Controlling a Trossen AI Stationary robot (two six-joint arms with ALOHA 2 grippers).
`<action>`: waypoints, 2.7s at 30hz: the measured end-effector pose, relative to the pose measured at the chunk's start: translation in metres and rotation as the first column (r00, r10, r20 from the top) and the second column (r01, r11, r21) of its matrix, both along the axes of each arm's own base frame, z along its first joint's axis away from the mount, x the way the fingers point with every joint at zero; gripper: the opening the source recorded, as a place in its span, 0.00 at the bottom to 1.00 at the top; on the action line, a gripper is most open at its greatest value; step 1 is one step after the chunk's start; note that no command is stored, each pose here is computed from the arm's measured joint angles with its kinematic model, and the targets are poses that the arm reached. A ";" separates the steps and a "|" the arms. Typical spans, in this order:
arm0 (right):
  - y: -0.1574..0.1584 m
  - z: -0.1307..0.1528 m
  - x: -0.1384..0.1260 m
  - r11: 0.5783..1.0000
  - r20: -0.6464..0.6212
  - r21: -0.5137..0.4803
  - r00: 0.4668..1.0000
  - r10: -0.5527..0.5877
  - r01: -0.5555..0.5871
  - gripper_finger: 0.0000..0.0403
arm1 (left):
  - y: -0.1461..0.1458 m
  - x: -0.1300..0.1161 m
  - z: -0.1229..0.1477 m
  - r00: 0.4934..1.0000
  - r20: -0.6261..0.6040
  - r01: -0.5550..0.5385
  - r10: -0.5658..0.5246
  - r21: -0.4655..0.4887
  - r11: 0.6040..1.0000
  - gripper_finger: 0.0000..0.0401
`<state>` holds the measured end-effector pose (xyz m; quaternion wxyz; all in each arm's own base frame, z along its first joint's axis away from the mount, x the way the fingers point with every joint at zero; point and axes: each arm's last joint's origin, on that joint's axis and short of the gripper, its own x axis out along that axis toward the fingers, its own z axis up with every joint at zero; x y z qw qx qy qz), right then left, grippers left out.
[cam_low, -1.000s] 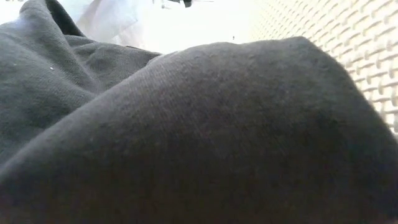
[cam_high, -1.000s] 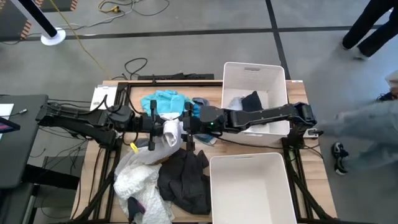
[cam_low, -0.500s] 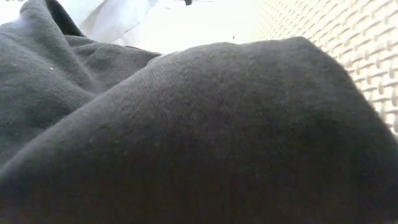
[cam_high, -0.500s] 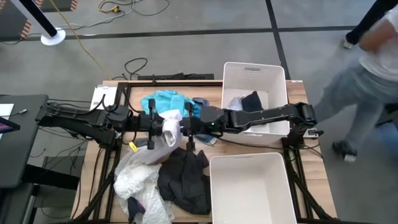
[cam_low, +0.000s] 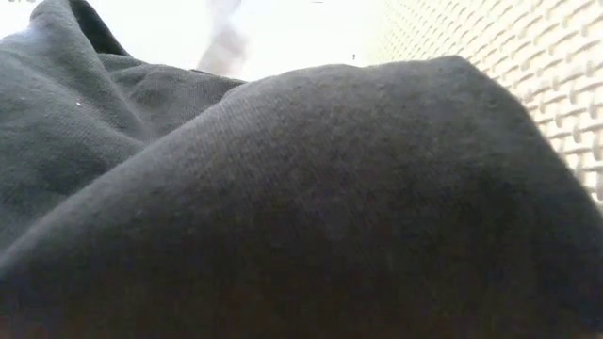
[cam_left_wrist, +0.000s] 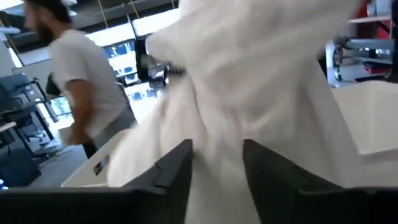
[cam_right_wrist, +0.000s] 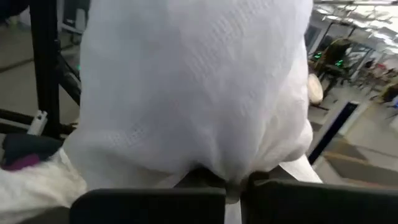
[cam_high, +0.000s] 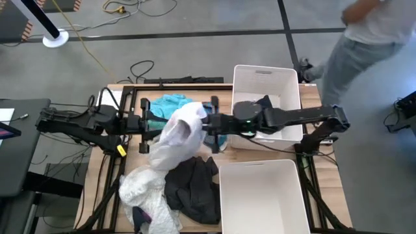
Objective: Sort clothes
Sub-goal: Put the top white shirt into the bottom white laundry bin
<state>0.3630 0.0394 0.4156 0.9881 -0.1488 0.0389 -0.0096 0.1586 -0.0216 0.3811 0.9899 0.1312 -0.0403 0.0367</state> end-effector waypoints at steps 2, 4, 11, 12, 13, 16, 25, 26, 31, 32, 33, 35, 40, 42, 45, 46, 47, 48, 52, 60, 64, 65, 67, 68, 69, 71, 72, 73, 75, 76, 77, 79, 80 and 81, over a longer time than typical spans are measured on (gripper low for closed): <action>0.005 0.011 -0.014 0.999 0.010 -0.026 1.000 -0.018 0.018 0.02 | 0.000 -0.003 -0.002 1.000 -0.021 0.005 -0.005 -0.007 1.000 0.41; 0.009 0.024 -0.032 0.999 0.023 -0.043 0.999 -0.033 0.034 0.02 | 0.000 -0.005 -0.004 0.999 -0.044 0.005 -0.006 -0.020 1.000 0.46; 0.022 0.063 -0.105 0.999 0.059 -0.034 0.998 -0.026 0.028 0.02 | 0.001 -0.007 -0.018 0.983 -0.184 -0.009 -0.008 -0.092 0.996 0.52; 0.025 0.067 -0.116 0.999 0.062 -0.030 0.998 -0.017 0.019 0.02 | 0.001 -0.007 -0.019 0.980 -0.198 -0.011 -0.009 -0.103 0.995 0.52; 0.027 0.070 -0.126 1.000 0.066 -0.027 0.998 0.001 0.000 0.02 | 0.001 -0.007 -0.021 0.976 -0.216 -0.014 -0.010 -0.109 0.994 0.52; 0.035 0.081 -0.159 0.996 0.078 -0.021 0.994 0.083 -0.081 0.02 | 0.001 -0.008 -0.024 0.969 -0.248 -0.021 -0.009 -0.119 0.993 0.52; 0.041 0.080 -0.225 0.978 -0.019 0.110 0.983 0.182 -0.179 0.03 | 0.001 -0.008 -0.027 0.963 -0.268 -0.026 -0.010 -0.131 0.991 0.52; 0.041 0.077 -0.227 0.978 -0.057 0.129 0.983 0.173 -0.165 0.03 | 0.001 -0.008 -0.027 0.963 -0.269 -0.026 -0.010 -0.131 0.991 0.52; 0.045 0.054 -0.224 0.972 -0.256 0.223 0.957 0.134 -0.076 0.03 | 0.001 -0.008 -0.027 0.962 -0.273 -0.033 -0.003 -0.130 0.991 0.52; 0.047 0.050 -0.222 0.971 -0.292 0.233 0.948 0.124 -0.055 0.03 | 0.001 -0.008 -0.027 0.961 -0.276 -0.038 0.001 -0.130 0.991 0.52; 0.050 0.045 -0.218 0.970 -0.327 0.239 0.938 0.117 -0.038 0.03 | 0.001 -0.008 -0.028 0.960 -0.279 -0.046 0.008 -0.128 0.991 0.52; 0.058 0.037 -0.211 0.968 -0.390 0.250 0.911 0.133 -0.034 0.03 | 0.001 -0.006 -0.029 0.958 -0.287 -0.062 0.024 -0.123 0.990 0.52; 0.088 0.016 -0.187 0.962 -0.506 0.251 0.833 0.224 -0.106 0.03 | 0.001 -0.003 -0.031 0.954 -0.297 -0.080 0.041 -0.119 0.990 0.52; 0.100 0.006 -0.176 0.962 -0.548 0.250 0.802 0.238 -0.114 0.03 | 0.001 -0.002 -0.032 0.950 -0.309 -0.083 0.043 -0.117 0.990 0.52; 0.113 -0.007 -0.163 0.961 -0.601 0.256 0.761 0.245 -0.107 0.03 | 0.001 0.002 -0.034 0.946 -0.321 -0.087 0.046 -0.117 0.989 0.52; 0.117 -0.012 -0.158 0.960 -0.617 0.260 0.747 0.247 -0.103 0.03 | 0.000 0.004 -0.035 0.944 -0.328 -0.089 0.046 -0.115 0.989 0.52; 0.121 -0.016 -0.154 0.960 -0.633 0.263 0.733 0.249 -0.099 0.03 | 0.000 0.005 -0.036 0.942 -0.332 -0.090 0.046 -0.116 0.989 0.52; 0.124 -0.021 -0.150 0.960 -0.648 0.265 0.720 0.247 -0.091 0.03 | 0.000 0.007 -0.037 0.940 -0.337 -0.090 0.047 -0.115 0.989 0.52; 0.138 -0.040 -0.135 0.960 -0.706 0.269 0.663 0.248 -0.072 0.03 | -0.001 0.011 -0.040 0.933 -0.358 -0.093 0.049 -0.109 0.990 0.52; 0.161 -0.080 -0.108 0.966 -0.805 0.254 0.546 0.233 -0.038 0.03 | -0.003 0.019 -0.045 0.920 -0.388 -0.100 0.051 -0.109 0.989 0.52; 0.170 -0.104 -0.094 0.970 -0.851 0.244 0.478 0.217 -0.006 0.03 | -0.003 0.020 -0.047 0.918 -0.394 -0.103 0.051 -0.113 0.988 0.52; 0.172 -0.111 -0.089 0.970 -0.863 0.244 0.458 0.215 0.004 0.03 | -0.003 0.020 -0.048 0.918 -0.393 -0.103 0.050 -0.115 0.988 0.52; 0.176 -0.126 -0.081 0.970 -0.885 0.241 0.415 0.212 0.017 0.03 | -0.003 0.020 -0.048 0.917 -0.396 -0.104 0.051 -0.115 0.988 0.52; 0.178 -0.134 -0.077 0.971 -0.896 0.237 0.392 0.208 0.026 0.03 | -0.003 0.020 -0.049 0.915 -0.401 -0.105 0.051 -0.114 0.988 0.52; 0.179 -0.142 -0.073 0.972 -0.907 0.234 0.367 0.205 0.034 0.03 | -0.003 0.020 -0.049 0.914 -0.401 -0.106 0.051 -0.116 0.988 0.52; 0.181 -0.158 -0.065 0.973 -0.928 0.225 0.316 0.199 0.049 0.03 | -0.003 0.020 -0.049 0.915 -0.399 -0.106 0.050 -0.117 0.988 0.52; 0.181 -0.167 -0.061 0.974 -0.936 0.219 0.293 0.193 0.058 0.03 | -0.003 0.020 -0.049 0.915 -0.399 -0.106 0.050 -0.117 0.988 0.52; 0.181 -0.174 -0.058 0.974 -0.944 0.215 0.269 0.190 0.065 0.03 | -0.003 0.020 -0.049 0.915 -0.399 -0.106 0.050 -0.117 0.988 0.52; 0.181 -0.189 -0.051 0.976 -0.958 0.203 0.223 0.181 0.081 0.04 | -0.003 0.020 -0.049 0.915 -0.400 -0.106 0.050 -0.119 0.987 0.52; 0.181 -0.195 -0.048 0.975 -0.962 0.206 0.201 0.185 0.089 0.05 | -0.003 0.020 -0.049 0.915 -0.399 -0.106 0.050 -0.120 0.987 0.52; 0.181 -0.203 -0.045 0.974 -0.966 0.206 0.177 0.187 0.093 0.07 | -0.003 0.020 -0.049 0.915 -0.399 -0.106 0.050 -0.120 0.987 0.52; 0.181 -0.215 -0.041 0.974 -0.973 0.201 0.140 0.185 0.104 0.09 | -0.003 0.020 -0.049 0.915 -0.400 -0.107 0.050 -0.120 0.987 0.52; 0.180 -0.219 -0.039 0.974 -0.975 0.200 0.126 0.186 0.111 0.10 | -0.003 0.020 -0.049 0.915 -0.400 -0.107 0.050 -0.120 0.987 0.52; 0.180 -0.223 -0.038 0.974 -0.977 0.194 0.116 0.181 0.115 0.11 | -0.003 0.020 -0.049 0.915 -0.400 -0.107 0.050 -0.120 0.987 0.52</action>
